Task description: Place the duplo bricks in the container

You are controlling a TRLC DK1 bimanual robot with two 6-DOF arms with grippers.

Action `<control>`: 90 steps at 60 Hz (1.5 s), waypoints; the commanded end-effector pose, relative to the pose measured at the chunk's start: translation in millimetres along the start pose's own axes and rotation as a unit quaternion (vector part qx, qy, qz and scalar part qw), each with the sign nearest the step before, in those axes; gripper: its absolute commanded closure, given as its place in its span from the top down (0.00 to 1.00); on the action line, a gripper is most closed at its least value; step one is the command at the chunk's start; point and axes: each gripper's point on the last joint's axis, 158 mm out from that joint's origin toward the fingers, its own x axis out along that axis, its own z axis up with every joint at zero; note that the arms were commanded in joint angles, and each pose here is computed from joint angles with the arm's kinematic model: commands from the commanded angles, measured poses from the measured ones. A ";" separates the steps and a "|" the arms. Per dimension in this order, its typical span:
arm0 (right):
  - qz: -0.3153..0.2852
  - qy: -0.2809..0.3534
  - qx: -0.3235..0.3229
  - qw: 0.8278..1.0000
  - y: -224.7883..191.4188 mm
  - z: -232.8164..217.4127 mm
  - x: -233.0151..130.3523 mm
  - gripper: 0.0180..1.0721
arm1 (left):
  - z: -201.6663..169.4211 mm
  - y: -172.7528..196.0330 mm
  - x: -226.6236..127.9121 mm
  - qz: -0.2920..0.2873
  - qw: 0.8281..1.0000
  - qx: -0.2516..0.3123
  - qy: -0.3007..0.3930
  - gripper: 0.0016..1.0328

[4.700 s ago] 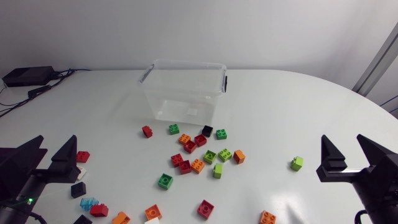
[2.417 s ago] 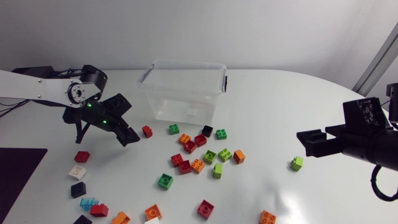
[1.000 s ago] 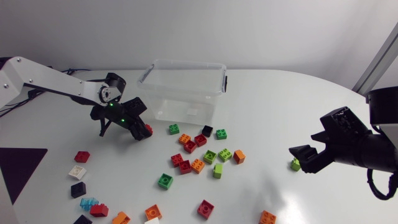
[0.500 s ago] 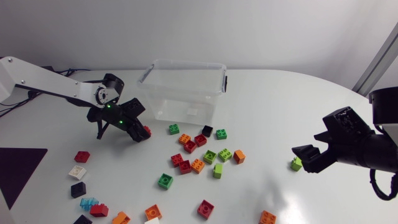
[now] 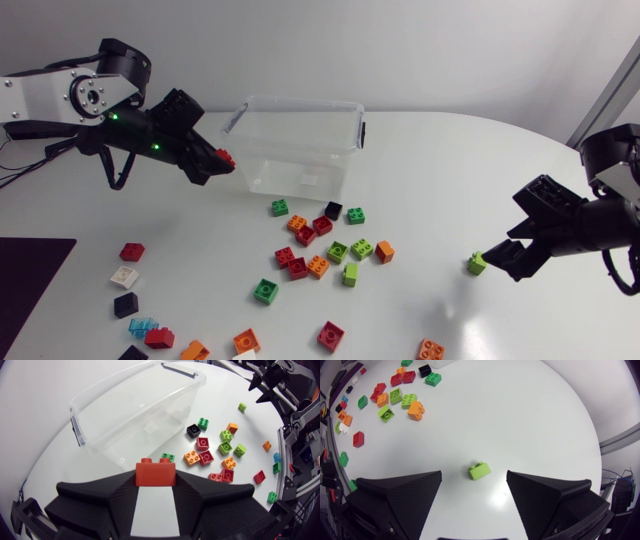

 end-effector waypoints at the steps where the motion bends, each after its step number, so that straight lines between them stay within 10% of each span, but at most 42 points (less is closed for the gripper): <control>1: 0.019 0.015 -0.048 0.999 -12.9 -2.5 5.9 0.89 | 21.7 -3.9 -7.2 -0.003 1.000 -0.006 -0.018 0.32; 25: 0.116 0.074 -0.129 0.982 1.2 -19.5 46.3 0.89 | 85.0 24.4 -17.2 0.008 0.997 -0.016 -0.078 0.33; 46: 0.160 0.088 -0.144 0.973 5.8 -25.8 72.9 0.75 | 113.6 35.1 6.1 -0.003 0.995 -0.021 -0.098 0.33; 68: 0.162 0.085 -0.145 0.972 -0.9 -24.8 83.4 0.30 | 136.0 48.9 32.6 -0.002 0.993 -0.025 -0.119 0.34; 90: 0.133 0.052 -0.143 0.979 3.7 19.5 34.7 0.29 | 143.5 62.9 70.5 0.003 0.993 -0.039 -0.112 0.43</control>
